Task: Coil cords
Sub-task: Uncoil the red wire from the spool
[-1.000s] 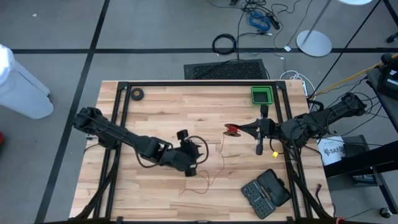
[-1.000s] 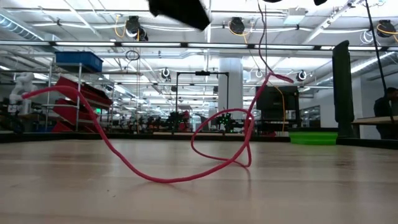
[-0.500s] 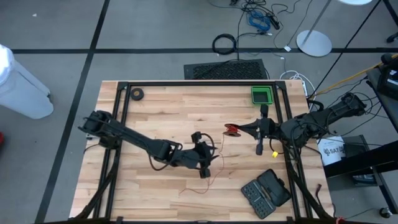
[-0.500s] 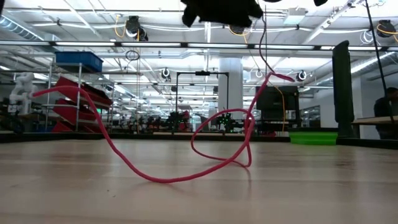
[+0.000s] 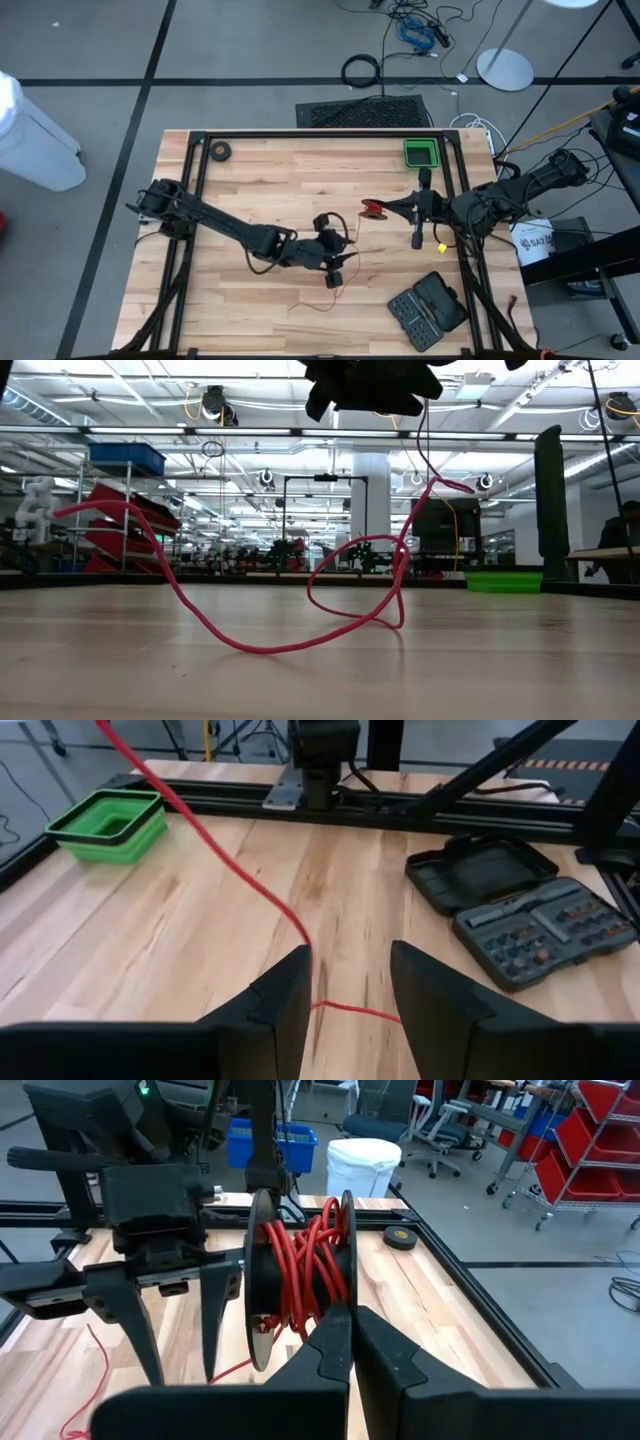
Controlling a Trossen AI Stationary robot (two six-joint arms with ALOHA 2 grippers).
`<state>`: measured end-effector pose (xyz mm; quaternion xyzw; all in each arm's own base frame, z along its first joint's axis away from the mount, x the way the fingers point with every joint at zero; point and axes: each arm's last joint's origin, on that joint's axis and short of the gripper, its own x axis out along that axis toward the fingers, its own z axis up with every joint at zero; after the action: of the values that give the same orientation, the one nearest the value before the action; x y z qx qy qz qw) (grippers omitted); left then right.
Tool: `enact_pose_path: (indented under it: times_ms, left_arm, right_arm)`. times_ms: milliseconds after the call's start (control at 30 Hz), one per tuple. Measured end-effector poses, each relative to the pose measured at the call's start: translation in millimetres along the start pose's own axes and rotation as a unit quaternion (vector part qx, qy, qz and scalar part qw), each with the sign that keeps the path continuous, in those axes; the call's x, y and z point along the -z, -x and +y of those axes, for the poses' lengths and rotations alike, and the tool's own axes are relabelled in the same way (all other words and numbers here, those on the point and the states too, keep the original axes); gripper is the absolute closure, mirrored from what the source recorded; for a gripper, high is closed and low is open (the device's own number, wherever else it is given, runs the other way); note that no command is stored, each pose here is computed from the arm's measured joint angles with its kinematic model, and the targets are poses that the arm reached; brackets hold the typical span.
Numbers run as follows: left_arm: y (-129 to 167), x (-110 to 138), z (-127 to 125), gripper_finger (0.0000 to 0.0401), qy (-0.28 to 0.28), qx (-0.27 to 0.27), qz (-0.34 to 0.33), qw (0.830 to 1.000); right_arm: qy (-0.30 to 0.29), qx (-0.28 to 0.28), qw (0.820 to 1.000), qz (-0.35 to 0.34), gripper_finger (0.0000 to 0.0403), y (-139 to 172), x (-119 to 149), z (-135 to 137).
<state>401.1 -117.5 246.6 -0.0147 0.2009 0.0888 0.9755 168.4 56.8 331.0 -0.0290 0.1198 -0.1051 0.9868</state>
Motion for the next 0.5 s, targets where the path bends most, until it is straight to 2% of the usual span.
enact_pose_path:
  times_ms: [500]
  left_arm:
    - [-1.3,-1.3,3.5,0.0255,0.003,-0.017,-0.006,1.000]
  right_arm:
    - [-0.002,0.000,1.000,0.000,0.0403,0.0,0.0,0.1]
